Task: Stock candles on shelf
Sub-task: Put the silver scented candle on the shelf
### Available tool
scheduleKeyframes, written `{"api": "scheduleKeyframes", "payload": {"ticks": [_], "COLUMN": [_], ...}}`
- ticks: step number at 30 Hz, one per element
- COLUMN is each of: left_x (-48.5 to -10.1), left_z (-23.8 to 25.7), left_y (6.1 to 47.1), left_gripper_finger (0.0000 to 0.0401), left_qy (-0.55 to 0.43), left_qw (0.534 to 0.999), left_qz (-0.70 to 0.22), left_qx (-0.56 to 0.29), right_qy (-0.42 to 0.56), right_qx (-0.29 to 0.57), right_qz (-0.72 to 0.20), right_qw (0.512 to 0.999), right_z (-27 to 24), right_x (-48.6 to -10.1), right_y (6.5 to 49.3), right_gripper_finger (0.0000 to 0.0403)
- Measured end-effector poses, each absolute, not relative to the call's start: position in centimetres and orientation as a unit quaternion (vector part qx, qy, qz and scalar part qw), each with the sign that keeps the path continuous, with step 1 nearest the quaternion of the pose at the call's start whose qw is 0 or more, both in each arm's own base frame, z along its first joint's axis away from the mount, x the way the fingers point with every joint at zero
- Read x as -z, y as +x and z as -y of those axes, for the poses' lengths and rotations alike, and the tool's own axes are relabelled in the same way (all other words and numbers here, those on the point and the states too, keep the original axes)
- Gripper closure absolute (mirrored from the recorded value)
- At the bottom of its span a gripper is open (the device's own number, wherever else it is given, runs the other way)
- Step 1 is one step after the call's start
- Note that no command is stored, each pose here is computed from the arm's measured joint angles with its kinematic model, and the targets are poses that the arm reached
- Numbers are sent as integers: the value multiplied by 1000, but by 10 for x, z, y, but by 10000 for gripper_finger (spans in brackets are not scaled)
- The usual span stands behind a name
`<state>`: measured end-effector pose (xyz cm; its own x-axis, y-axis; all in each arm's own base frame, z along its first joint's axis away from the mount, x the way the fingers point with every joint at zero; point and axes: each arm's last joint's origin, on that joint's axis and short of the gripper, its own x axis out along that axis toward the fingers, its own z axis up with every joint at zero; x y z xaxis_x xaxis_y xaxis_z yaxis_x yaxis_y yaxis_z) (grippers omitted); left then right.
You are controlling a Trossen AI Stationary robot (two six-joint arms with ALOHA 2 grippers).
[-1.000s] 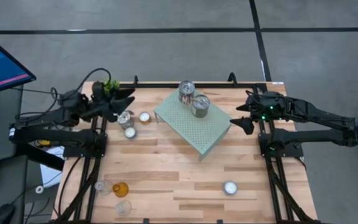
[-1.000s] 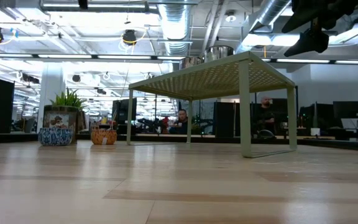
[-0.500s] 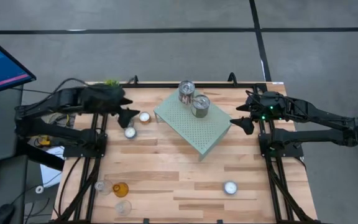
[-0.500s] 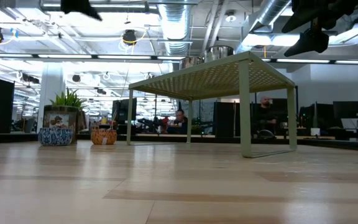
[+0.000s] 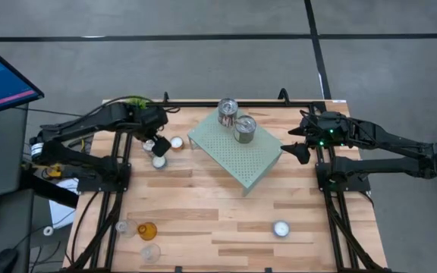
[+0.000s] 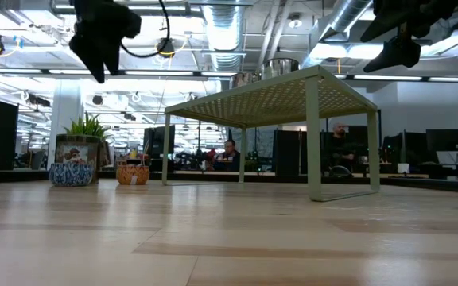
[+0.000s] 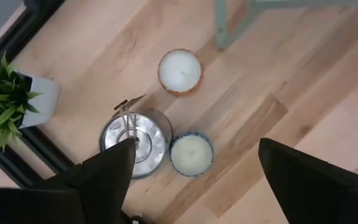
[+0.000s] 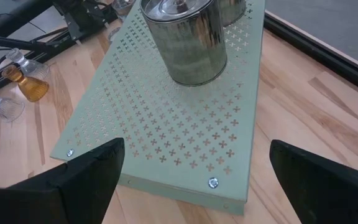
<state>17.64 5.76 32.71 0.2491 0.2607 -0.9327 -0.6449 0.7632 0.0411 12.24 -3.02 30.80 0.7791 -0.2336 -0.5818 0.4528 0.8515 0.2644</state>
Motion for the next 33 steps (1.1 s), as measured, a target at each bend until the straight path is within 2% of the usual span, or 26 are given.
{"api": "scheduleKeyframes", "payload": {"ticks": [7, 16, 25, 33], "left_x": [-324, -324, -302, -301], "left_z": [-69, -77, -102, -102], "left_y": [177, 173, 173, 175], "left_gripper_finger": [59, 66, 22, 9], "left_qy": [-232, -267, -335, -337], "left_qw": [742, 724, 612, 621], "left_qz": [-518, -503, -561, -576], "left_qx": [-356, -389, -444, -411], "right_qy": [199, 199, 199, 199], "right_qx": [186, 186, 186, 186], "right_qz": [-275, -276, -275, -276], "right_qw": [922, 922, 922, 922], "right_z": [30, 30, 30, 30], "right_x": [-308, -308, -308, -308], "right_y": [122, 122, 122, 122], "right_gripper_finger": [13, 13, 13, 13]}}
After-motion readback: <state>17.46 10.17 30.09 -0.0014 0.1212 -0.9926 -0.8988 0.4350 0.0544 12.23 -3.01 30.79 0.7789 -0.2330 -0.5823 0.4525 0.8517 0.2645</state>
